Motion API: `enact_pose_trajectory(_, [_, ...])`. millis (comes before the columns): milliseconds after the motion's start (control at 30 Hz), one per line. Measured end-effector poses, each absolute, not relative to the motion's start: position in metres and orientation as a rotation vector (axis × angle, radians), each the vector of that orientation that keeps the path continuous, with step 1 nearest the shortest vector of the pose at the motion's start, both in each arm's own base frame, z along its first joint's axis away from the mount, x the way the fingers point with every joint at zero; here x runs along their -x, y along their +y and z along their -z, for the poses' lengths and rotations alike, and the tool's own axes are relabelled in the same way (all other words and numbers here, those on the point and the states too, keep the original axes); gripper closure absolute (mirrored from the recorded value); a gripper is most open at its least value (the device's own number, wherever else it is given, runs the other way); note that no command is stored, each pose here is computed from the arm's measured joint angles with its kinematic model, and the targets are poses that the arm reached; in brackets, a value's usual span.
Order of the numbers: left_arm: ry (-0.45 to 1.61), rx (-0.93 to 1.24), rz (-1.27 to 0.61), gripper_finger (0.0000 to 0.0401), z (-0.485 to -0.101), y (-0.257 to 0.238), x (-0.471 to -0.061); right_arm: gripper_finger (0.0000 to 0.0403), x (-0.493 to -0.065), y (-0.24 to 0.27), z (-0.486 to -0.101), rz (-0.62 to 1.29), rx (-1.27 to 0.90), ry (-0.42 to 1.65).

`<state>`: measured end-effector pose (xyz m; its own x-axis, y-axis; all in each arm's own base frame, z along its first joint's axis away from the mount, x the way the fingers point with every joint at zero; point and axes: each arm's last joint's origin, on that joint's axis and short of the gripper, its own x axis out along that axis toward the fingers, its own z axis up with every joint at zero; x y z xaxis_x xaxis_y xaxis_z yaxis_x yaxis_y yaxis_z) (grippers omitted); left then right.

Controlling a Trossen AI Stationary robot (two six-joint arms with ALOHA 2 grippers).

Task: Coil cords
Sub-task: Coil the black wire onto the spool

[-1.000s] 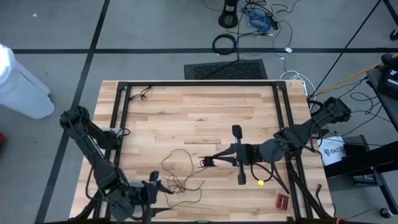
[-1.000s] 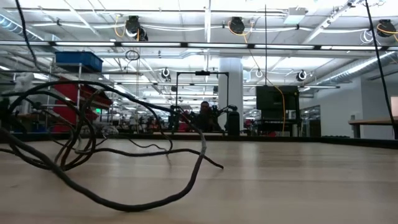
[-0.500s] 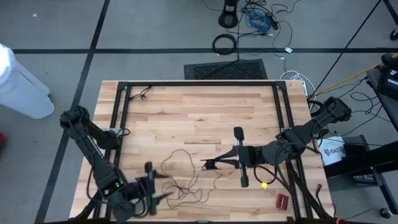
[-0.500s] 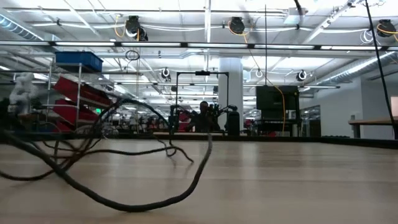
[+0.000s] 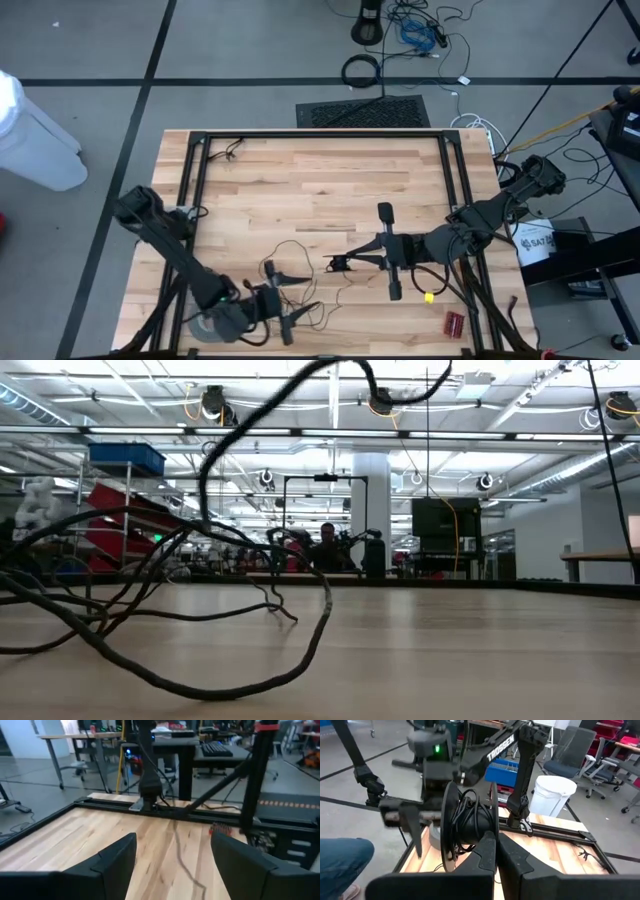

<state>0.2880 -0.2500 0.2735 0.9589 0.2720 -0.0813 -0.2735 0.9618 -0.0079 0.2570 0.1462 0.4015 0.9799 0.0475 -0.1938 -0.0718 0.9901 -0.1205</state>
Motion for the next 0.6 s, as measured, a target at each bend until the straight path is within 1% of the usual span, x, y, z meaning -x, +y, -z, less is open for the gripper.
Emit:
enact_pose_trajectory(100, [0.048, 0.035, -0.276, 0.0138, -0.262, -0.250, -0.302, 0.0403, -0.257, 0.146, -0.402, -0.061, 0.134, 0.191])
enact_pose_trajectory(200, [0.040, 0.042, -0.211, 0.0138, -0.249, -0.249, -0.317, 0.0403, -0.257, 0.146, -0.402, -0.062, 0.147, 0.189])
enact_pose_trajectory(300, [0.046, 0.037, -0.218, 0.0138, -0.236, -0.246, -0.327, 0.0403, -0.257, 0.146, -0.402, -0.063, 0.151, 0.188])
enact_pose_trajectory(400, [0.056, 0.029, -0.237, 0.0138, -0.229, -0.241, -0.334, 0.0403, -0.256, 0.146, -0.402, -0.063, 0.150, 0.188])
enact_pose_trajectory(600, [0.076, 0.015, -0.207, 0.0138, -0.214, -0.237, -0.345, 0.0403, -0.256, 0.146, -0.402, -0.063, 0.151, 0.188])
